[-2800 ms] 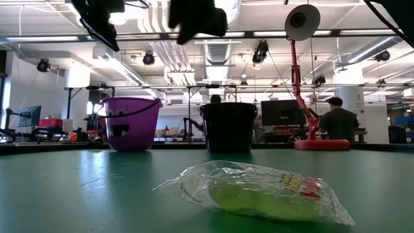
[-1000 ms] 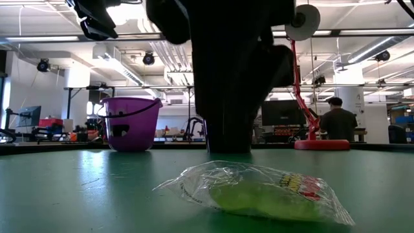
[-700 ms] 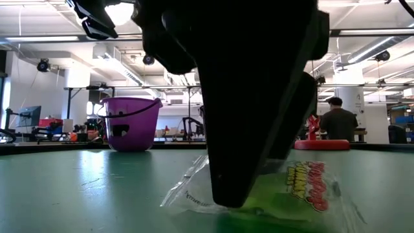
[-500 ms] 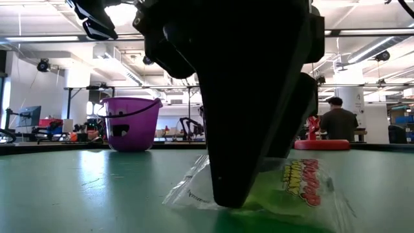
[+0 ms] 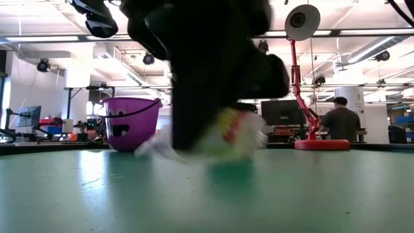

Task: Sort candy
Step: Put the green gummy into the violet bucket

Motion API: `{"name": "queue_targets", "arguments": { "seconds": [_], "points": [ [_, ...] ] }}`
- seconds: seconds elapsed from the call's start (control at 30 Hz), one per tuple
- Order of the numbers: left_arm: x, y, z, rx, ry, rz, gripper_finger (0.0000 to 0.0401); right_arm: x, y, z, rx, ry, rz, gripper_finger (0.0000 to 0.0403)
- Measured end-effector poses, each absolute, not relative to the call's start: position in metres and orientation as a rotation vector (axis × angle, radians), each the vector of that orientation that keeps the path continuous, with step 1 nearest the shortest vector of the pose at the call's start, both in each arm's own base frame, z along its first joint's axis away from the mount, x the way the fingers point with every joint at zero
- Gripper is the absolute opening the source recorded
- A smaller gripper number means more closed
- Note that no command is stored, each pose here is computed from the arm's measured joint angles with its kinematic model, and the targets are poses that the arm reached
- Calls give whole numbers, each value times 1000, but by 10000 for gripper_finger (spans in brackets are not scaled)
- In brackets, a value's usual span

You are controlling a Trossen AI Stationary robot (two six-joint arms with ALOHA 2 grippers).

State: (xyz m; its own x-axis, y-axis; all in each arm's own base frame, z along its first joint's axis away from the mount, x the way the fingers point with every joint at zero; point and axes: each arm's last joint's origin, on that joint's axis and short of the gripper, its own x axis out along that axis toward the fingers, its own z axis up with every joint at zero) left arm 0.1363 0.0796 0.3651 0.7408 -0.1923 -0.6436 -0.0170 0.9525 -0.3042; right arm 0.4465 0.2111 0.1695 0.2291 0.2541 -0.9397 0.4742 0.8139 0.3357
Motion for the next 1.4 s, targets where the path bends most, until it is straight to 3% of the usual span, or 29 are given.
{"name": "queue_targets", "arguments": {
  "seconds": [0.23, 0.47, 0.87, 1.1, 1.4],
  "points": [
    [138, 78, 366, -305, 695, -194, 83, 459, 188, 205, 618, 1271, -242, 13],
    [147, 82, 364, -344, 648, -293, 86, 482, 147, 259, 517, 1008, -281, 13],
    [165, 95, 356, -391, 662, -303, 152, 482, 63, 329, 403, 729, -356, 13],
    [177, 103, 350, -405, 659, -310, 185, 485, 25, 341, 349, 662, -372, 13],
    [193, 116, 337, -436, 697, -314, 180, 481, 1, 355, 320, 619, -370, 13]
  ]
}}
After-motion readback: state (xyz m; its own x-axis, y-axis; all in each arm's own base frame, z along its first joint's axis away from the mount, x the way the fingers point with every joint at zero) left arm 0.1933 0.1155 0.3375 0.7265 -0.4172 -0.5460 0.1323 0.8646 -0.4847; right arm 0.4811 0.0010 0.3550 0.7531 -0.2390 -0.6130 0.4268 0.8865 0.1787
